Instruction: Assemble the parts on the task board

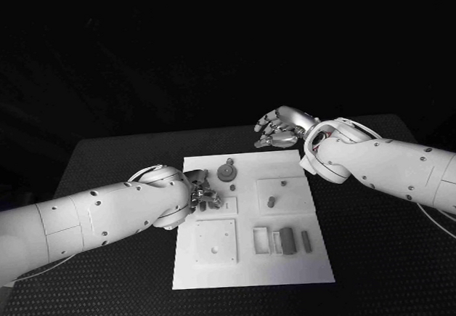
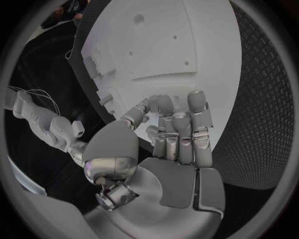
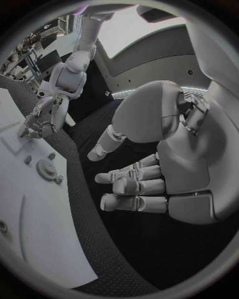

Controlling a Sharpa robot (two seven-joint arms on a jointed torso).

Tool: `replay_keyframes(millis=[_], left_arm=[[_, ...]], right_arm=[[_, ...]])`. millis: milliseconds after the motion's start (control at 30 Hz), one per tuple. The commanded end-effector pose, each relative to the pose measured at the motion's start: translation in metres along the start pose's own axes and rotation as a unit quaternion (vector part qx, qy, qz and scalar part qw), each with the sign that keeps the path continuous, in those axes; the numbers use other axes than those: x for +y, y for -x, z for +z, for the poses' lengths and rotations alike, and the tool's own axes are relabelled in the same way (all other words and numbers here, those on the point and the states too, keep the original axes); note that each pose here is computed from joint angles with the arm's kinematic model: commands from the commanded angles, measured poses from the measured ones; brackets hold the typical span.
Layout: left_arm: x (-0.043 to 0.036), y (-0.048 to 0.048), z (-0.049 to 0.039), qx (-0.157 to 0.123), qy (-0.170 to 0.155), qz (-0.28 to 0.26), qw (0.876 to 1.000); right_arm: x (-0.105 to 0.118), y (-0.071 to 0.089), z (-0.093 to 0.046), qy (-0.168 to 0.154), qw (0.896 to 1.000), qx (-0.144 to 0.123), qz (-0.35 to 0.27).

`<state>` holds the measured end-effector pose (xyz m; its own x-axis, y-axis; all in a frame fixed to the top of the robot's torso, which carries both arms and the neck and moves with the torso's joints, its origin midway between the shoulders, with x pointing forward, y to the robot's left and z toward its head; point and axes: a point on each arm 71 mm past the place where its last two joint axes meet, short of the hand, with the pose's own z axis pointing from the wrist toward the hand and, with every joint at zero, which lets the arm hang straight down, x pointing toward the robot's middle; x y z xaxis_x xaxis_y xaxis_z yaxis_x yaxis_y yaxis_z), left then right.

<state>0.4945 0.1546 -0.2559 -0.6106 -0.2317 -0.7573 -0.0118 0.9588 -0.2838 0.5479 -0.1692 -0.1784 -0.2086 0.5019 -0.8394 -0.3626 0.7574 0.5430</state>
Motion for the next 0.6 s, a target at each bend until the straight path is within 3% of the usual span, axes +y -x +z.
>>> replay_keyframes(millis=[33, 600], left_arm=[[0.0063, -0.0035, 0.0013, 0.012, 0.013, 0.005, 1.0], [0.0032, -0.0055, 0.0041, 0.028, 0.019, 0.018, 0.999]], right_arm=[[0.0008, -0.0006, 0.0, 0.005, 1.0, 0.005, 0.0], [0.0014, -0.001, 0.0001, 0.006, 1.0, 0.006, 0.0]])
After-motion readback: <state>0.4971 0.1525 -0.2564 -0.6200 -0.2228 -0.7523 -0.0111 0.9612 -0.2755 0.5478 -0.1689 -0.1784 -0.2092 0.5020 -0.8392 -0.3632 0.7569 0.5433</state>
